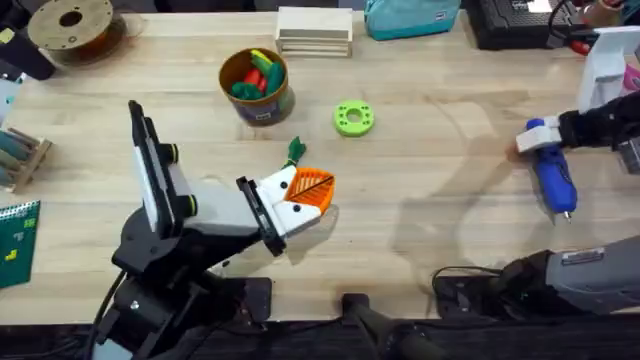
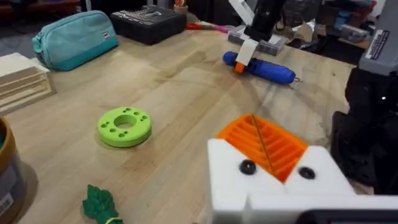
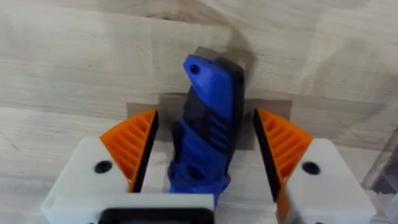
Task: Pick up the gripper from the table and insert it into the empty holder that is missing its gripper. Then pick up a screw, insert it into the mounting hole, and use the screwdriver to tighten it. Finally, clean up the table by picking up the vegetable and placing it into the bucket.
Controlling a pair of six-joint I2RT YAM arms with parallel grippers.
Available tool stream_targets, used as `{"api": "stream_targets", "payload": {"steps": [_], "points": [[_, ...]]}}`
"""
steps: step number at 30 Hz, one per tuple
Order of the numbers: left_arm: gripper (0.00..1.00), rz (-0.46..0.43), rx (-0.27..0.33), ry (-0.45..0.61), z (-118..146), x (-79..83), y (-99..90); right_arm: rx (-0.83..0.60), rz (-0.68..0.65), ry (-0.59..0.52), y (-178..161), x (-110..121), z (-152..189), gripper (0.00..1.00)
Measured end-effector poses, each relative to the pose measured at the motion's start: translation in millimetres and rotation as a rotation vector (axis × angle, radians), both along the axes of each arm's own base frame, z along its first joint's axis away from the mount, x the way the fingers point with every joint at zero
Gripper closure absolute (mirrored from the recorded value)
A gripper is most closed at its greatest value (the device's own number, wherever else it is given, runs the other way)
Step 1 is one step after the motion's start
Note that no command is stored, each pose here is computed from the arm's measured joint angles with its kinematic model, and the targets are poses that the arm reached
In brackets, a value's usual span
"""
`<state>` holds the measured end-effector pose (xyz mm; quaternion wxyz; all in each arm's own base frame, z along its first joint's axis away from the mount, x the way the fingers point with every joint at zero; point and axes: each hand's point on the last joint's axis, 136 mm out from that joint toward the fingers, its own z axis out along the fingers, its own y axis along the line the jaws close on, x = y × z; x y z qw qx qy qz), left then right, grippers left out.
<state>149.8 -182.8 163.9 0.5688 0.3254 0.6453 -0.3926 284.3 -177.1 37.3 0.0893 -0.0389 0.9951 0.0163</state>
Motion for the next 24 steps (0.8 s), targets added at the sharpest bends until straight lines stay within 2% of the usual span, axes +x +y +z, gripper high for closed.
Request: {"api": "stream_targets", "payload": {"steps": [6, 9, 17, 18, 24], "points": [[0.994, 0.000, 0.000, 0.000, 0.0, 0.0, 0.0, -0.001, 0.003, 0.003, -0.3, -0.1, -1.2, 0.170], [0.994, 0.000, 0.000, 0.000, 0.0, 0.0, 0.0, 0.000, 0.007, 0.004, -0.1, -0.3, -1.5, 0.281], [0.994, 0.000, 0.000, 0.000, 0.0, 0.0, 0.0, -0.005, 0.012, 0.004, -1.0, 0.0, -1.8, 0.944], [0.994, 0.000, 0.000, 0.000, 0.0, 0.0, 0.0, -0.005, 0.010, 0.003, -0.9, 0.0, -1.8, 0.973], [0.994, 0.000, 0.000, 0.000, 0.0, 0.0, 0.0, -0.007, 0.008, 0.004, 0.1, -0.1, 0.0, 0.970]]}}
